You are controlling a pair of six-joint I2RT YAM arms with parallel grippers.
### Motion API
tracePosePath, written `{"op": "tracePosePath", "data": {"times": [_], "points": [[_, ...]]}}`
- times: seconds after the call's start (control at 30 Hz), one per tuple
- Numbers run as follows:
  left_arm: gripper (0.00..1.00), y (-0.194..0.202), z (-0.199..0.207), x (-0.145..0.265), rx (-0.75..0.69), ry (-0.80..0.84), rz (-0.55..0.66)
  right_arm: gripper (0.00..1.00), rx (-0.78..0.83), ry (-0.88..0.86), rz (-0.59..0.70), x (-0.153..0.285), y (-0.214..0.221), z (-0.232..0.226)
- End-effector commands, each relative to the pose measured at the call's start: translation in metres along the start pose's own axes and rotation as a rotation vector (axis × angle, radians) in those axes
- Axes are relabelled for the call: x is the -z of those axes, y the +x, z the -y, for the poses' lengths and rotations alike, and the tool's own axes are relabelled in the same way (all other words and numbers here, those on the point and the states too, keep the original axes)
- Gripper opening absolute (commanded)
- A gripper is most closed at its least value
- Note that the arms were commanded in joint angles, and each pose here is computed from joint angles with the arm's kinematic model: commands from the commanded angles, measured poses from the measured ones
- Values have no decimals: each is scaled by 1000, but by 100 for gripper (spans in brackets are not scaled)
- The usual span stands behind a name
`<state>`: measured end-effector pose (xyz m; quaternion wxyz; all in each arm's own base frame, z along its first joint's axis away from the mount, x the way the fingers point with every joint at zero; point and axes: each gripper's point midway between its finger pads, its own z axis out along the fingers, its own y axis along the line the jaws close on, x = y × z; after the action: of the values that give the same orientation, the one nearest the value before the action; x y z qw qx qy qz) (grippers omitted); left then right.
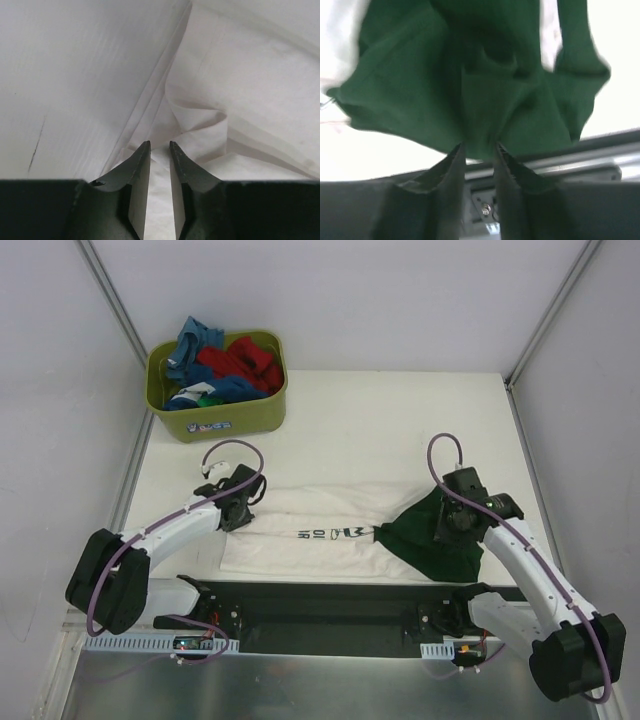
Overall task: Fold and stack the t-shirts
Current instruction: Fold the other side of the tshirt into a rectangle
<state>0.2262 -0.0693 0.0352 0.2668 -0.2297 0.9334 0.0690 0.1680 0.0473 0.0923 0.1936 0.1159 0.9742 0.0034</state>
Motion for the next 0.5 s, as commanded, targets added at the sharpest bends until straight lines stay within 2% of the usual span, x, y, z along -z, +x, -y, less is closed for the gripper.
{"op": "tracePosePath", "data": {"times": [0.0, 0.07, 0.1, 0.17, 0.2, 0.27, 0.33, 0.47], "points": [[27, 7, -1, 11, 4, 32, -33, 37, -107, 109, -179, 5, 50, 22], [32, 5, 0, 21, 9, 69, -26, 52, -102, 150, -161, 13, 50, 32], [37, 2, 1, 25, 13, 87, -18, 69, -107, 140, -116, 21, 41, 32], [48, -2, 0, 33, 17, 115, -4, 80, -94, 140, -56, 32, 30, 35], [65, -8, 3, 41, 31, 150, 19, 88, -92, 116, -11, 38, 22, 33], [80, -15, 9, 52, 41, 202, 39, 99, -79, 39, 89, 49, -2, 21], [99, -21, 15, 57, 50, 226, 51, 97, -38, -29, 143, 55, -17, 9], [99, -26, 37, 56, 14, 254, 13, 97, 41, -251, 193, 52, -50, -44]]}}
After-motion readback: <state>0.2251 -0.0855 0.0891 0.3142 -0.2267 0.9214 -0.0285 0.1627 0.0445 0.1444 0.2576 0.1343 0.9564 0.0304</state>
